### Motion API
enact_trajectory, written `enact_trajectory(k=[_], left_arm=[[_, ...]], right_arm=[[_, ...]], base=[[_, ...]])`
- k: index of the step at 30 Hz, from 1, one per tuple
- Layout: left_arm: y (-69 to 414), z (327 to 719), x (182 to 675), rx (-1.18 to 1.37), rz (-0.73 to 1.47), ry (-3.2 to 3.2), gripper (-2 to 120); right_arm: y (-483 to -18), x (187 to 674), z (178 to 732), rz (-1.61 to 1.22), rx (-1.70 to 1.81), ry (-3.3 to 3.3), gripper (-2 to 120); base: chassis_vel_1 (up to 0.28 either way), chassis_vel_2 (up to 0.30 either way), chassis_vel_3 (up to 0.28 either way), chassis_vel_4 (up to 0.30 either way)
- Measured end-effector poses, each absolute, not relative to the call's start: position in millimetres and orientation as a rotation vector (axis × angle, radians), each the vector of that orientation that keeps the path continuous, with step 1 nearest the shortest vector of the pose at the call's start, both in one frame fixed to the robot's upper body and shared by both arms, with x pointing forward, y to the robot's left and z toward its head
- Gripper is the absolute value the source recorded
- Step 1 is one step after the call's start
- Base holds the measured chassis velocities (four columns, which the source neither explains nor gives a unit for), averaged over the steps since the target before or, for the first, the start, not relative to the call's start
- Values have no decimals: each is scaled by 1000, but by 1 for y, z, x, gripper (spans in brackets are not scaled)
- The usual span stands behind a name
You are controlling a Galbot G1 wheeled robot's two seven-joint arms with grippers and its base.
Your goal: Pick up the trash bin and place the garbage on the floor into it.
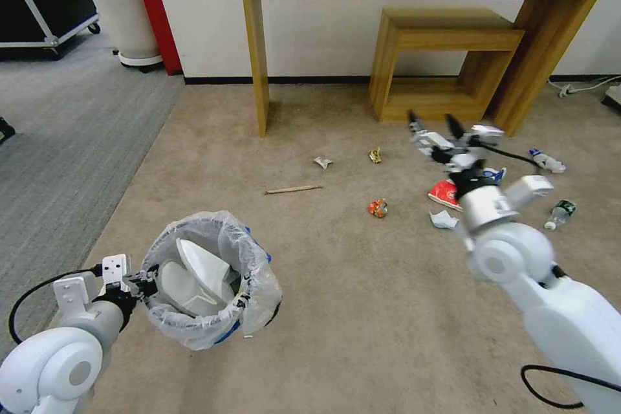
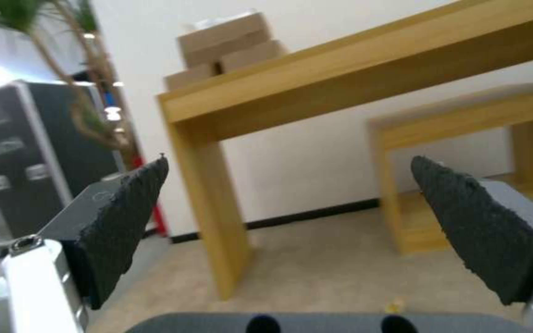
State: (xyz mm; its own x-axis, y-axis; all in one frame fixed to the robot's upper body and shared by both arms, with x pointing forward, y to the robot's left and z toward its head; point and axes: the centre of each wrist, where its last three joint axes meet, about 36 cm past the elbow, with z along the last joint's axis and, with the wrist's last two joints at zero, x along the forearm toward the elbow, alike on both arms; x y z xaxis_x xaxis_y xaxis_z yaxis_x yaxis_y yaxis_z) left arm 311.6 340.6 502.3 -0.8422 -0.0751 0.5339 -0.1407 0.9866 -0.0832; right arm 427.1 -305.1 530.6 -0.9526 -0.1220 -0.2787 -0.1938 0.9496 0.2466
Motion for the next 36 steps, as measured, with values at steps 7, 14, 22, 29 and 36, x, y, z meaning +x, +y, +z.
enact_trajectory(k=[7,14,22,29,36], left_arm=[[345,498,314,154,150,-2571,0],[345,495,318,141,148,-2567,0],[345,497,320,116,136,-2569,0],[347,497,320,80,130,-2579,0],[353,493,325,81,126,-2594,0]], right_arm=[[-317,389,500,367,-60,2921,100],[-323,363,471,323,76,2975,100],[-326,347,459,241,172,2999,100],[-325,332,445,176,237,3000,100],[-338,309,434,71,309,2995,100]], base=[[0,0,0,0],[0,0,0,0],[0,0,0,0],[0,0,0,0],[0,0,0,0]])
